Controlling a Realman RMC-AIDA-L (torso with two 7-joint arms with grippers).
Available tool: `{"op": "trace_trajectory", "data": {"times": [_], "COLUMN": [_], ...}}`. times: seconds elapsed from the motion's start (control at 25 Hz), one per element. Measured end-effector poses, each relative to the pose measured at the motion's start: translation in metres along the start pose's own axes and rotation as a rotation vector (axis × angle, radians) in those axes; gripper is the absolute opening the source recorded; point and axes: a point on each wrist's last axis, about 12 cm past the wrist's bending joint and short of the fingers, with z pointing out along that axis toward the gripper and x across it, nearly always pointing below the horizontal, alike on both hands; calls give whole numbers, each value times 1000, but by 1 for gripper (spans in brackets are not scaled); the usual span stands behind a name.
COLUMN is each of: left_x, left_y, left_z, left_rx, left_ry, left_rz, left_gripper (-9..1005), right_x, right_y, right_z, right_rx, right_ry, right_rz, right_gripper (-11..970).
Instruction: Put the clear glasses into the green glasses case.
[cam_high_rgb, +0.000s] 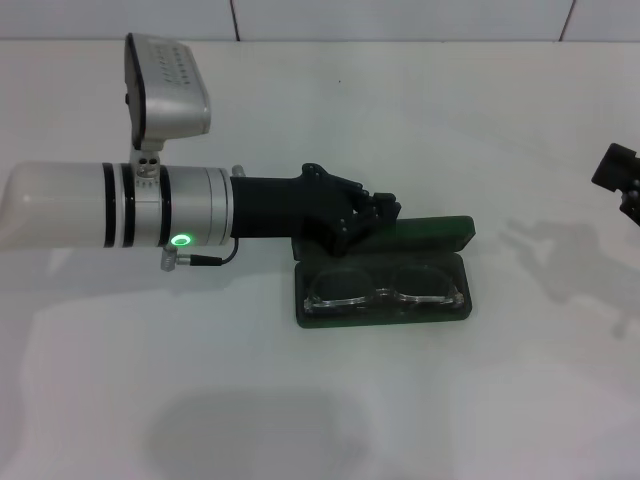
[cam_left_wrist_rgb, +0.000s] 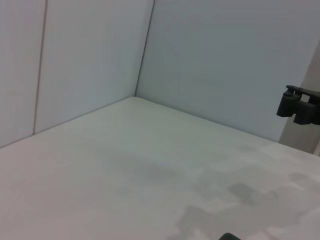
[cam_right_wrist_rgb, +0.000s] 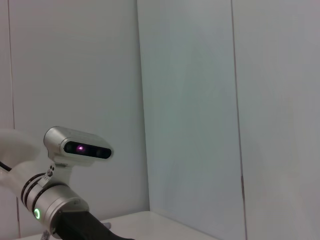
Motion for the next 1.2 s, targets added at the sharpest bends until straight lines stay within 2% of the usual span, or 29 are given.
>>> {"op": "trace_trajectory", "data": {"times": [0.84,1.2], "left_x": [14,31], "left_y": [-9,-19], "left_z": [5,5], "left_rx": [39,64], "left_ry": [43,86], "left_rz": [-29,-50], "left_gripper": [85,93], "right_x": [4,4], "right_y": [5,6], "right_z": [-5,-6], "right_rx": [3,4], "right_ry": [-3,-5], "right_rz": [18,19], "right_gripper": [139,140]}}
